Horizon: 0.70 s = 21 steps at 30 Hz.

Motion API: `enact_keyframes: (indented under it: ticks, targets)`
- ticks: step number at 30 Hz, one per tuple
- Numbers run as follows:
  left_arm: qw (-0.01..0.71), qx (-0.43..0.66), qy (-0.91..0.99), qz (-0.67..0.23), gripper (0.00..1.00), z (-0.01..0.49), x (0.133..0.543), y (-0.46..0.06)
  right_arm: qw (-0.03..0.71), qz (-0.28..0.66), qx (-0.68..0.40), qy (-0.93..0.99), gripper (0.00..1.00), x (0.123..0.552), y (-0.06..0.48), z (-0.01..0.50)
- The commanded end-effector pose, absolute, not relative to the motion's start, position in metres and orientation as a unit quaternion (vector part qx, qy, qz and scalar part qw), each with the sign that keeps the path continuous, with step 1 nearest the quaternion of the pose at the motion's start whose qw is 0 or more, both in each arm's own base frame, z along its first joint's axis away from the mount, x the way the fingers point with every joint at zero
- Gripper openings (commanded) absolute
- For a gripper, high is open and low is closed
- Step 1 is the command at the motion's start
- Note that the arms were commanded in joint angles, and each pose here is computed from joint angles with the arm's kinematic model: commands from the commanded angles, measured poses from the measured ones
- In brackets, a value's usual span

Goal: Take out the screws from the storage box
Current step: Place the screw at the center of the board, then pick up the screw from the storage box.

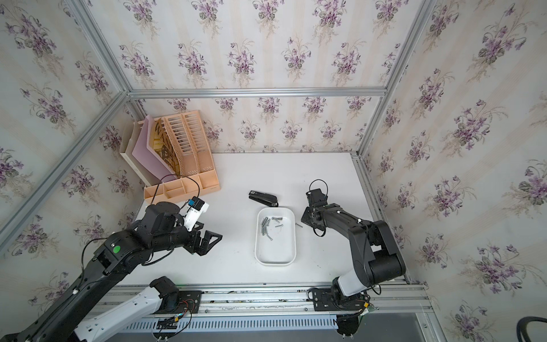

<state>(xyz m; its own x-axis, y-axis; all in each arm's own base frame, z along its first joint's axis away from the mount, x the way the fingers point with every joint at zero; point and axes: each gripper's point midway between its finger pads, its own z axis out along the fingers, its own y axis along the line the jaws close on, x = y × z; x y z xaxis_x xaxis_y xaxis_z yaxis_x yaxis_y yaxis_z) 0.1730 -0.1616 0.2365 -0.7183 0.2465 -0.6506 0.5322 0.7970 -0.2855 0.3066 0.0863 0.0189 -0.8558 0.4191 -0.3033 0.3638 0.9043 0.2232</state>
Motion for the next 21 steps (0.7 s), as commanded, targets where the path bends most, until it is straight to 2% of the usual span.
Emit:
enact_keyframes:
  ticks: [1, 3, 7, 11, 17, 21]
  targets:
    - [0.283, 0.227, 0.898, -0.249, 0.99, 0.231, 0.175, -0.173, 0.179, 0.103, 0.196, 0.959, 0.23, 0.31, 0.094, 0.022]
    - [0.273, 0.235, 0.896, -0.261, 0.99, 0.23, 0.171, -0.178, 0.184, 0.114, 0.191, 0.958, 0.28, 0.311, 0.098, 0.026]
    - [0.281, 0.232, 0.895, -0.257, 0.99, 0.231, 0.171, -0.175, 0.209, 0.128, 0.187, 0.951, 0.28, 0.313, 0.099, 0.042]
    - [0.286, 0.23, 0.894, -0.255, 0.99, 0.233, 0.17, -0.173, 0.264, 0.142, 0.165, 0.939, 0.28, 0.314, 0.108, 0.075]
    - [0.28, 0.225, 0.9, -0.247, 0.99, 0.228, 0.173, -0.172, 0.382, 0.11, 0.042, 0.917, 0.3, 0.299, 0.169, 0.144]
    - [0.278, 0.222, 0.903, -0.241, 0.99, 0.226, 0.174, -0.171, 0.377, 0.101, -0.005, 0.921, 0.27, 0.292, 0.199, 0.141]
